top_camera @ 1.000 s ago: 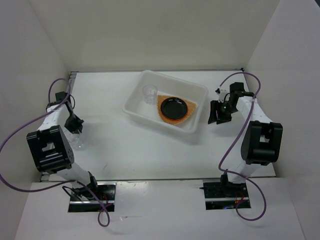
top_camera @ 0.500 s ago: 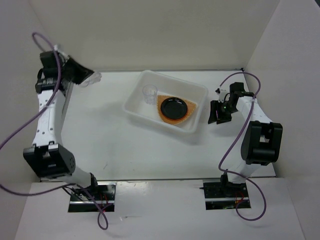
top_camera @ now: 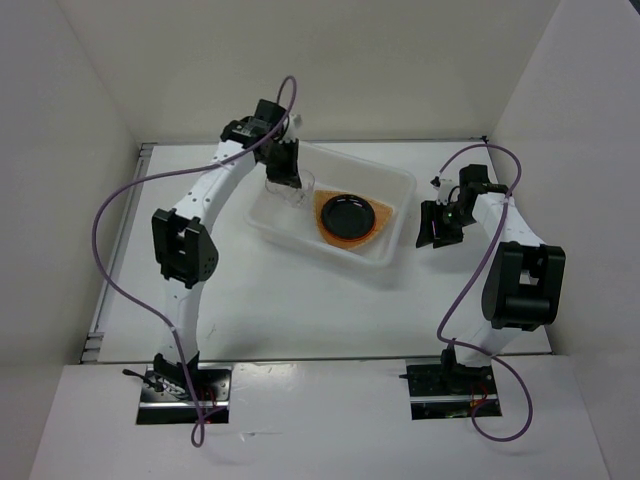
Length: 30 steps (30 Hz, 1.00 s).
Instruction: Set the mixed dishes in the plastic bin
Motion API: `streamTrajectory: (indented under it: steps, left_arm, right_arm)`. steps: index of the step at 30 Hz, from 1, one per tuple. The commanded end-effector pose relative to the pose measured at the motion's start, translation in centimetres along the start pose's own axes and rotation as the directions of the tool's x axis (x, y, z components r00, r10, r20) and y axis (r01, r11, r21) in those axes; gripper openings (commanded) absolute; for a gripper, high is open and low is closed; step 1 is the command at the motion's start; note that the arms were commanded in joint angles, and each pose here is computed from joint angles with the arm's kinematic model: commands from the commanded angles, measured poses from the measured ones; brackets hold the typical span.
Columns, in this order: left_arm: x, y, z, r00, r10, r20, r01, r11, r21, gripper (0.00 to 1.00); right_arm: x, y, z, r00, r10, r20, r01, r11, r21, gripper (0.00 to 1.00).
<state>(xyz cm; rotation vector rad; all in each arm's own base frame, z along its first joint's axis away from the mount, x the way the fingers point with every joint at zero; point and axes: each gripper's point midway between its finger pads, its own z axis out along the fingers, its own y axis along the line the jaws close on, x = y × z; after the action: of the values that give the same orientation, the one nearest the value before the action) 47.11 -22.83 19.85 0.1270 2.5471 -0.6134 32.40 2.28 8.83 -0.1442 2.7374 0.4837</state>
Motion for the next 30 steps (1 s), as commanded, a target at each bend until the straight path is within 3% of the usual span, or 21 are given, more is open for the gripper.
streamTrajectory:
  steps: [1,12,17,20,23,24,29,30]
  left_arm:
    - [-0.4,-0.1,-1.7,0.995,0.099,0.029,-0.096,0.991,-0.098,0.0]
    - [5.2,2.8,3.2,0.977,0.143,-0.16,-0.179,0.955,-0.238,0.0]
    - [5.6,3.4,4.6,0.971,0.167,-0.173,-0.207,0.944,-0.255,0.08]
    - [5.2,3.3,4.9,0.972,0.17,-0.162,-0.207,0.945,-0.253,0.15]
    - [5.2,3.1,5.1,0.972,0.17,-0.162,-0.206,0.948,-0.242,0.4]
    - [5.5,3.2,5.5,0.971,0.167,-0.172,-0.205,0.95,-0.235,0.54]
    - [4.6,2.9,4.9,0.976,0.164,-0.143,-0.196,0.95,-0.245,0.61]
    - [3.2,2.6,3.3,0.981,0.169,-0.089,-0.188,0.943,-0.274,0.61]
  right_arm:
    - [-0.8,-0.1,-0.4,0.999,-0.015,0.045,0.014,1.0,0.01,0.6]
    - [-0.8,-0.1,-0.4,0.999,-0.015,0.045,0.014,1.0,0.01,0.6]
    - [-0.9,0.0,-0.7,0.998,-0.018,0.053,0.018,1.0,0.012,0.6]
    - [-0.9,0.0,-0.7,0.998,-0.018,0.053,0.018,1.0,0.012,0.6]
    - [-0.9,0.0,-0.7,0.998,-0.018,0.053,0.018,1.0,0.012,0.6]
    - [-0.9,0.0,-0.7,0.998,-0.018,0.053,0.018,1.0,0.012,0.6]
    - [-0.9,-0.3,-0.7,0.999,-0.018,0.05,0.017,0.999,0.031,0.6]
    - [-1.3,-0.5,-1.1,0.998,-0.022,0.056,0.019,0.999,0.048,0.51]
